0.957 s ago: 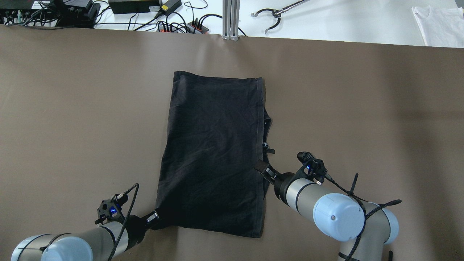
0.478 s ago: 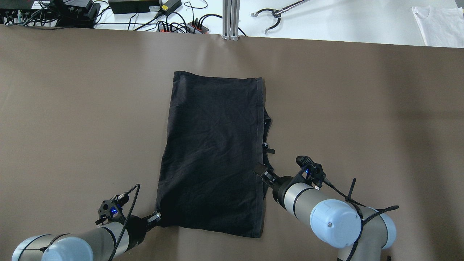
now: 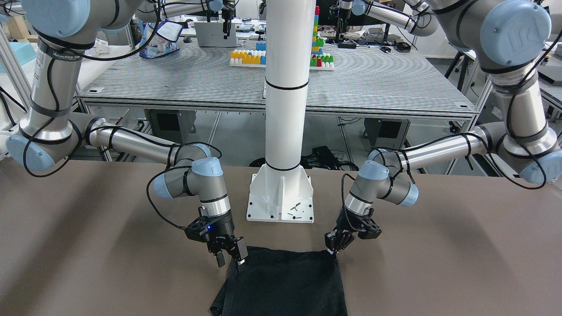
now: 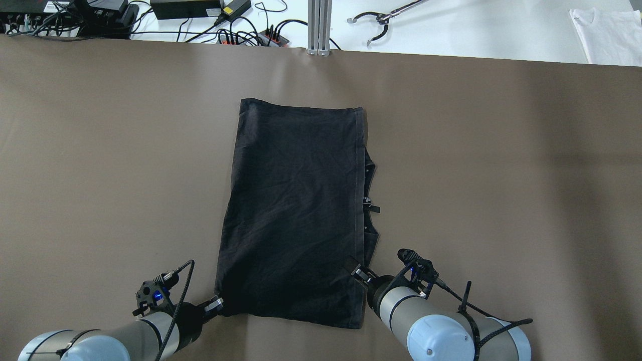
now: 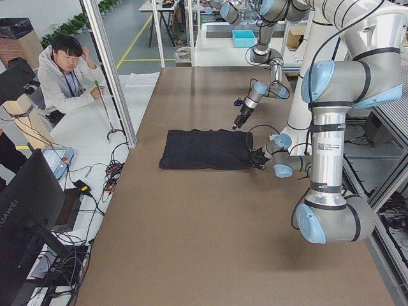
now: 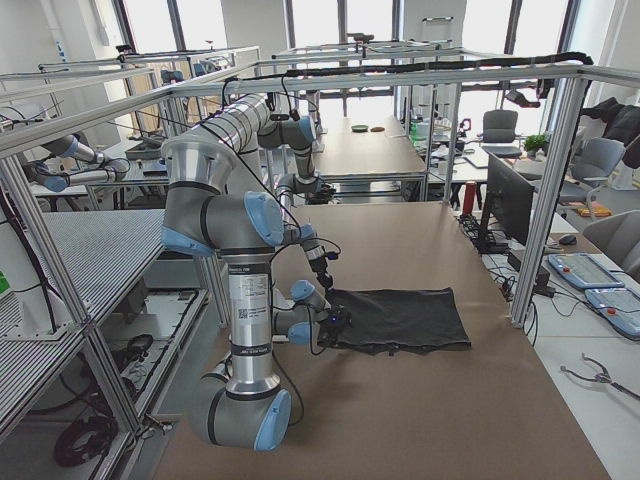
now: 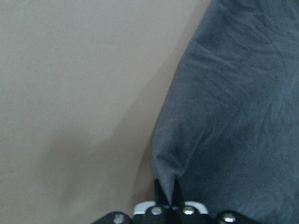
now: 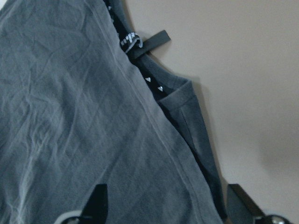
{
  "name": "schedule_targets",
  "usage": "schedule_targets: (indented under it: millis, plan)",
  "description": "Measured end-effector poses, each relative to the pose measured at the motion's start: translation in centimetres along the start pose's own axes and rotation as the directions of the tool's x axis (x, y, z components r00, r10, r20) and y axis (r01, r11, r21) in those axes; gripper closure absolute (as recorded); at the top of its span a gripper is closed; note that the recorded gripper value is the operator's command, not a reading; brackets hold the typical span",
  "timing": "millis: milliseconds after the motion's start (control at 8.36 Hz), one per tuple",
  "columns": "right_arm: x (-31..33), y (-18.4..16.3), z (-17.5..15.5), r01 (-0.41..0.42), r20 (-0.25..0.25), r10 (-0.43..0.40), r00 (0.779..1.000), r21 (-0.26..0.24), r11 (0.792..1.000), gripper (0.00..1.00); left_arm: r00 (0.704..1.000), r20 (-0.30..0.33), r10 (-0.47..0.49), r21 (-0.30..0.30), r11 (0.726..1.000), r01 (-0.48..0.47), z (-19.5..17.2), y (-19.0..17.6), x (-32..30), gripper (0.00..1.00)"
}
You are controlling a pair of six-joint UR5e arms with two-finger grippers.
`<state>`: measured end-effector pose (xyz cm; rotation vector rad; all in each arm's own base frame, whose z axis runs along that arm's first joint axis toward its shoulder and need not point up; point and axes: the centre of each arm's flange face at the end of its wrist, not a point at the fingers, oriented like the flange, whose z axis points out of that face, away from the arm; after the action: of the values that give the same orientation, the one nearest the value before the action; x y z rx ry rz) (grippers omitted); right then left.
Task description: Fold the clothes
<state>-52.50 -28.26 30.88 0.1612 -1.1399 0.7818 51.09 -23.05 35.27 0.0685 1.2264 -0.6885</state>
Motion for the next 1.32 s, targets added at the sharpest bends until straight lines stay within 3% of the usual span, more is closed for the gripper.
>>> schedule_targets:
  millis: [239,598,957,1316]
  plan:
    - [1.3,0.7,1.6,0.007,-0.034,-0.006,0.999,0.013,1.000,0.13,1.000,0.000,0.004,0.001,1.000,-0.004,0.0,0.3,-0.1,1.00]
    - [0.0,1.6,1.9,-0.008,-0.030,0.008,1.000,0.012,1.000,0.20,1.000,0.002,0.005,0.002,1.000,-0.005,0.1,0.3,-0.3,1.00]
    - [0.0,1.9,2.7,-0.044,-0.067,0.046,0.997,0.036,0.998,0.20,1.000,0.005,0.006,0.003,1.000,-0.006,0.2,0.3,-0.4,1.00]
    - [-0.7,2.3,2.8,-0.056,-0.065,0.058,0.996,0.036,0.998,0.46,1.000,0.008,0.009,0.005,1.000,-0.010,0.3,0.2,-0.4,1.00]
